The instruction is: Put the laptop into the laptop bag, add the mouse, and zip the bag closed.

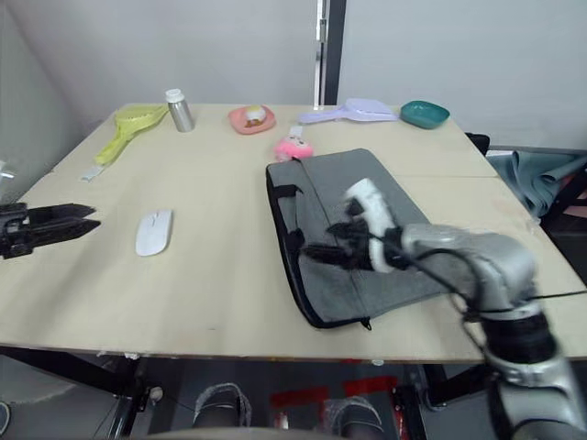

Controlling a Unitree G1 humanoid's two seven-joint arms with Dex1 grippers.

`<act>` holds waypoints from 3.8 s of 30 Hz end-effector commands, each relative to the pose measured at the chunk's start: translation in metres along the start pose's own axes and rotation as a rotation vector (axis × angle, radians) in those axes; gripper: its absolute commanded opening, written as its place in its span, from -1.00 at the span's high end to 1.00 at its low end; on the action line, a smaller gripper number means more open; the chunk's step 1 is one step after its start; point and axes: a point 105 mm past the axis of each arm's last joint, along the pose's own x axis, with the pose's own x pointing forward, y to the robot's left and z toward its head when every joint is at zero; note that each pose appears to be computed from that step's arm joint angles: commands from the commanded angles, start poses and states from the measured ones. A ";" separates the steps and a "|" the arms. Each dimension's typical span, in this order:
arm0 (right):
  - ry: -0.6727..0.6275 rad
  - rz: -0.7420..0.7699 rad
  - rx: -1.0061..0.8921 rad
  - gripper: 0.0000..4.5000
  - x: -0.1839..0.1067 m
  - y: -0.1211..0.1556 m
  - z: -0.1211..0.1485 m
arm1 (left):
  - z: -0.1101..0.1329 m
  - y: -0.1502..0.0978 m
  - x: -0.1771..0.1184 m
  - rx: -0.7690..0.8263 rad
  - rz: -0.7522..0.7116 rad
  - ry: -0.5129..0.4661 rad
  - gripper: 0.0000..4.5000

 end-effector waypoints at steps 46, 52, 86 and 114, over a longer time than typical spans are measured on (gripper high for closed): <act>-0.270 0.183 -0.495 -1.00 0.025 0.041 0.084 | -0.062 0.026 0.054 -0.142 0.682 0.024 -0.98; -0.216 0.259 -0.494 -1.00 0.029 0.049 0.071 | -0.067 0.006 0.083 -0.228 0.621 0.056 -0.98; -0.178 0.155 -0.557 -1.00 0.009 0.052 0.062 | -0.066 0.079 0.146 -0.103 0.615 0.058 -0.98; 0.036 -0.161 -0.176 -1.00 0.069 0.026 0.010 | -0.004 -0.047 0.122 0.281 -0.348 0.128 -0.27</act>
